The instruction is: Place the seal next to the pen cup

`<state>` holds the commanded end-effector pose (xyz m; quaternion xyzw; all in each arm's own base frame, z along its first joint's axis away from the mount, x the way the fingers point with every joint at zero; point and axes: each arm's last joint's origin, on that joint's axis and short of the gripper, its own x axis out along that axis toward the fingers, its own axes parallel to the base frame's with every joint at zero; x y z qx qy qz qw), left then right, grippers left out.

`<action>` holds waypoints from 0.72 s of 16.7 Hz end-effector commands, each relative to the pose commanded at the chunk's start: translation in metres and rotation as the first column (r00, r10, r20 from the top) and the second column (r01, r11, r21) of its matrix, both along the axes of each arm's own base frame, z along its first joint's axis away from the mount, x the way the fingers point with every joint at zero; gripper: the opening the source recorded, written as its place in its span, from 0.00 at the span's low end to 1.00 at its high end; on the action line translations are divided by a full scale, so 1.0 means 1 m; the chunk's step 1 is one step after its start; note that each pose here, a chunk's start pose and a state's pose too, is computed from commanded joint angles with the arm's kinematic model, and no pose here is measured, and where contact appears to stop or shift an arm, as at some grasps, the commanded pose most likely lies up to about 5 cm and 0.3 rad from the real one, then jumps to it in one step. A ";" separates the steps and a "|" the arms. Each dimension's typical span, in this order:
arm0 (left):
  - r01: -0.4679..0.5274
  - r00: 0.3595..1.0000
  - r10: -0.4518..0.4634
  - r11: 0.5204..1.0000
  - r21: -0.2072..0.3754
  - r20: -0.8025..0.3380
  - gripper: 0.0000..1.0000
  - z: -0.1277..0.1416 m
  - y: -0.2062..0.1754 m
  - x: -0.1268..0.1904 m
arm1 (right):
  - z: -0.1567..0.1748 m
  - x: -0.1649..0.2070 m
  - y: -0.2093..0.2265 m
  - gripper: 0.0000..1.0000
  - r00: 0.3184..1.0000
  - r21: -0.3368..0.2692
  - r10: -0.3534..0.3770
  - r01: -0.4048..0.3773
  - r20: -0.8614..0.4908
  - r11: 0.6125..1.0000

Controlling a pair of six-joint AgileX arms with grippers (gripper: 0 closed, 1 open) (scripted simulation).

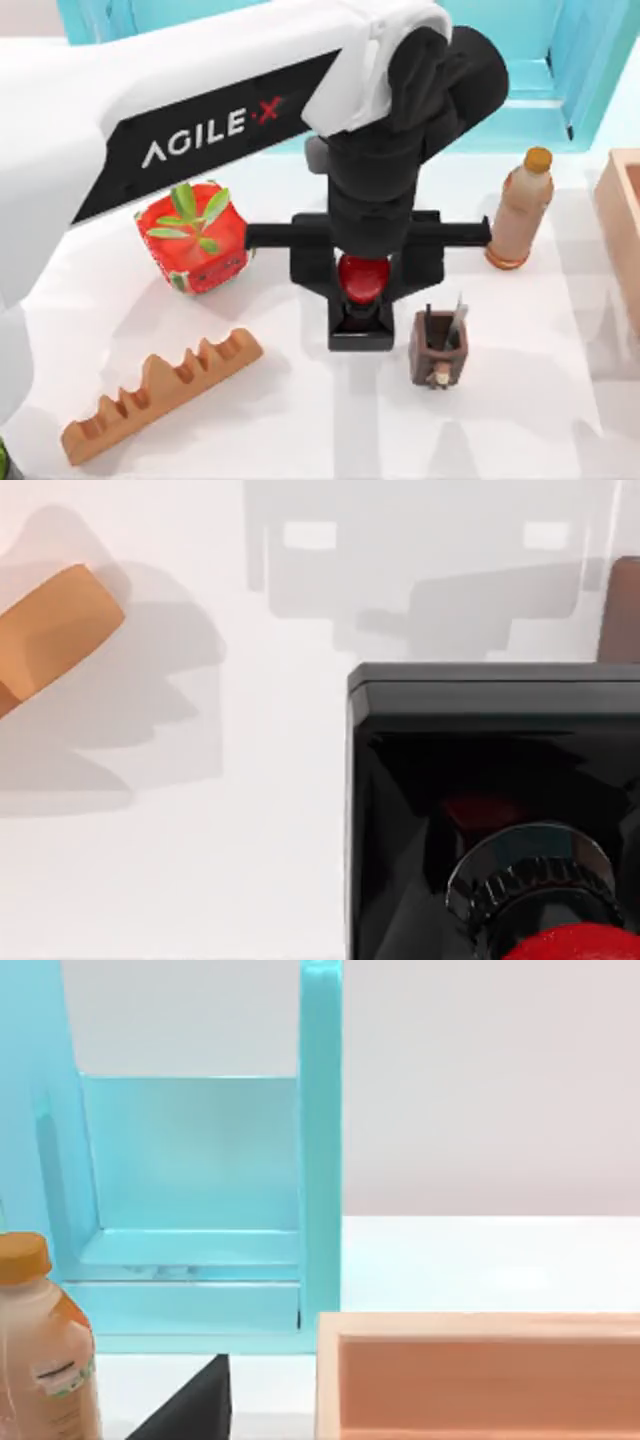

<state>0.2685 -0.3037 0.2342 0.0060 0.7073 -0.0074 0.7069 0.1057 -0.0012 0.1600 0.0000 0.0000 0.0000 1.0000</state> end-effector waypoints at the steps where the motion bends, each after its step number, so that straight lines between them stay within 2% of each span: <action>1: 0.000 1.000 0.000 1.000 0.000 0.000 0.00 -0.003 0.000 0.000 | 0.000 0.000 0.000 1.00 1.000 0.000 0.000 0.000 0.000 1.000; 9: 0.001 1.000 -0.001 1.000 0.002 0.002 0.00 -0.014 -0.001 -0.001 | 0.000 0.000 0.000 1.00 1.000 0.000 0.000 0.000 0.000 1.000; 12: 0.001 1.000 -0.001 1.000 0.002 0.002 0.23 -0.014 -0.001 -0.001 | 0.000 0.000 0.000 1.00 1.000 0.000 0.000 0.000 0.000 1.000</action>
